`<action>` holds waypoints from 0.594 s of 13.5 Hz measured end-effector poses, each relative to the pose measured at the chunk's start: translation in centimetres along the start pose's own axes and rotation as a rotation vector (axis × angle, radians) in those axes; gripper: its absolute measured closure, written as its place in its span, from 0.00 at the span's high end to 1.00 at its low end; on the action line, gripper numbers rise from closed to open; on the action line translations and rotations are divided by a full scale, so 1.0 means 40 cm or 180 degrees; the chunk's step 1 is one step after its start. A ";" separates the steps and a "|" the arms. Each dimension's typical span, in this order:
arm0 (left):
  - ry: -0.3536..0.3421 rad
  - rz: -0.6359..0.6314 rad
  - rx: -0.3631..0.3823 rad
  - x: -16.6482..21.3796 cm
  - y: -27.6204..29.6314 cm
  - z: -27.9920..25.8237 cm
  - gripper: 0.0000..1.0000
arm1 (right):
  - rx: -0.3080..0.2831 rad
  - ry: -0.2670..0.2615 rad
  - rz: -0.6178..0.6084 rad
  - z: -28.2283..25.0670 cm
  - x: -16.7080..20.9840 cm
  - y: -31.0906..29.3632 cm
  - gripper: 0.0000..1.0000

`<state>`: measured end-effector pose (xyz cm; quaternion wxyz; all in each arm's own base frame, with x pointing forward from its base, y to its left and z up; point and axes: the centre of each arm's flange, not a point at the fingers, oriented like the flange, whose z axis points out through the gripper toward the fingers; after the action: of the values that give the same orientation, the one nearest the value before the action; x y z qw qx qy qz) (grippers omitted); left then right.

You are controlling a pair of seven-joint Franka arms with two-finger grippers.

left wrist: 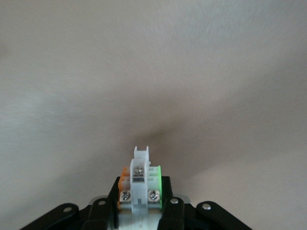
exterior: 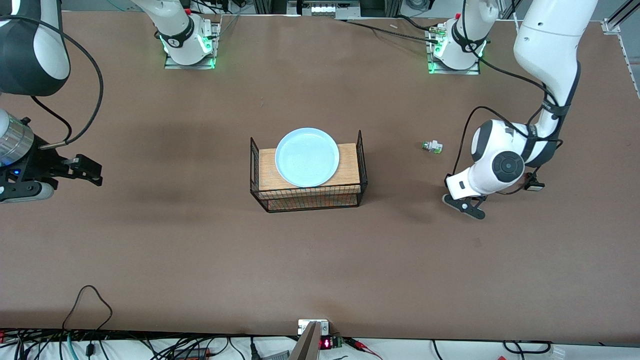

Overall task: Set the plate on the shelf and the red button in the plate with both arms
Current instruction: 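Carry the white button block with the left gripper over the plate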

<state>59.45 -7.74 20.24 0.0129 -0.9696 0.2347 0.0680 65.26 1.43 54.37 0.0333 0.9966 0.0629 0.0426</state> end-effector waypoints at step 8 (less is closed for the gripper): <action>0.0018 -0.0185 -0.0121 0.081 0.237 -0.599 0.34 | -0.0038 -0.0092 0.0109 0.018 -0.012 0.071 1.00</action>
<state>60.97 -19.01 43.57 -0.0043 -0.9762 0.2052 0.0694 65.19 -1.50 53.83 0.0393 0.9978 0.0451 0.0292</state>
